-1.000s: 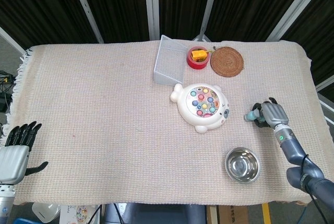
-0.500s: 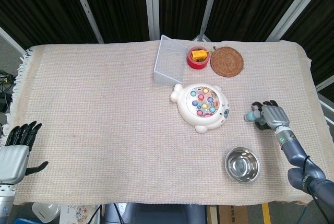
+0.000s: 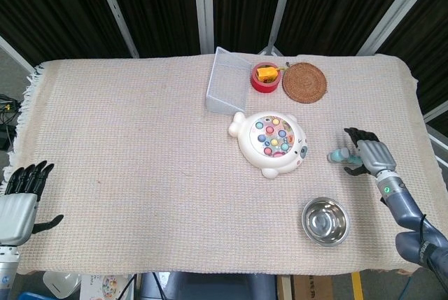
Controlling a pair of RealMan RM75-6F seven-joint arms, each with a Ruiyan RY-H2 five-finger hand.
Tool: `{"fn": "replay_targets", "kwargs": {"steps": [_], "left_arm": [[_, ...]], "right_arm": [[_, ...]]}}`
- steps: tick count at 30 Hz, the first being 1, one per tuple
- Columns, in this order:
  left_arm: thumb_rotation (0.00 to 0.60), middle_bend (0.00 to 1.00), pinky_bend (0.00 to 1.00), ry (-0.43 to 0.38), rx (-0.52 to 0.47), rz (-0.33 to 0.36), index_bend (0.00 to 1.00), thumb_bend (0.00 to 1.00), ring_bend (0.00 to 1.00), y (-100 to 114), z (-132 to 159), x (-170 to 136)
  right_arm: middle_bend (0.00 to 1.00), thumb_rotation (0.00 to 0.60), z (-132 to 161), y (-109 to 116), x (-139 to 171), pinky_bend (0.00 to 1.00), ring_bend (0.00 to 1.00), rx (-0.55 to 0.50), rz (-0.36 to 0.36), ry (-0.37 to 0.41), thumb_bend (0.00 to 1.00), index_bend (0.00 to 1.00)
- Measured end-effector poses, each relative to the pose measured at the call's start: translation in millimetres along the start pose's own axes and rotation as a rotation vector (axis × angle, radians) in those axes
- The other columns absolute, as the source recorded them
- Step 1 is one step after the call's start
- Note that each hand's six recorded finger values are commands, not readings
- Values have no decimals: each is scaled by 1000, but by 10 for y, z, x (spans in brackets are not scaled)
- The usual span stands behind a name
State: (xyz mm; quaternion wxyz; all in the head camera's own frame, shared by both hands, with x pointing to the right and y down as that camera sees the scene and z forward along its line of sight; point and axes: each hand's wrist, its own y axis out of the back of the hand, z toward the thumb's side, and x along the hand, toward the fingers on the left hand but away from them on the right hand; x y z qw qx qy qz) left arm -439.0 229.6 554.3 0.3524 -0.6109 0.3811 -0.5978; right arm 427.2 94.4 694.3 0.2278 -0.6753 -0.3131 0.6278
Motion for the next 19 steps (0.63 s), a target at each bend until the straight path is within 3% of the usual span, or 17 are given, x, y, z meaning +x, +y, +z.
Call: {"fn": "replay_targets", "kwargs": {"steps": [5,11,15,19], "left_arm": [[600,0,0,3,-7,4,0,88,0,-10,-20,1],[600,0,0,-11,-28,15,0,88,0,-20,-37,-25],[600,0,0,-30,-38,29,0,88,0,-6,-34,-51],[600,0,0,-52,-48,36,0,88,0,0,-24,-77]], "right_arm": [[49,600,-10,151,230,0,0,-82,-95,26,275,0],[50,600,-185,321,754,0,0,-151,-310,45,275,40],[50,600,-320,259,1178,0,0,-156,-410,35,276,58],[50,600,-367,92,1505,0,0,-125,-441,20,275,59]]}}
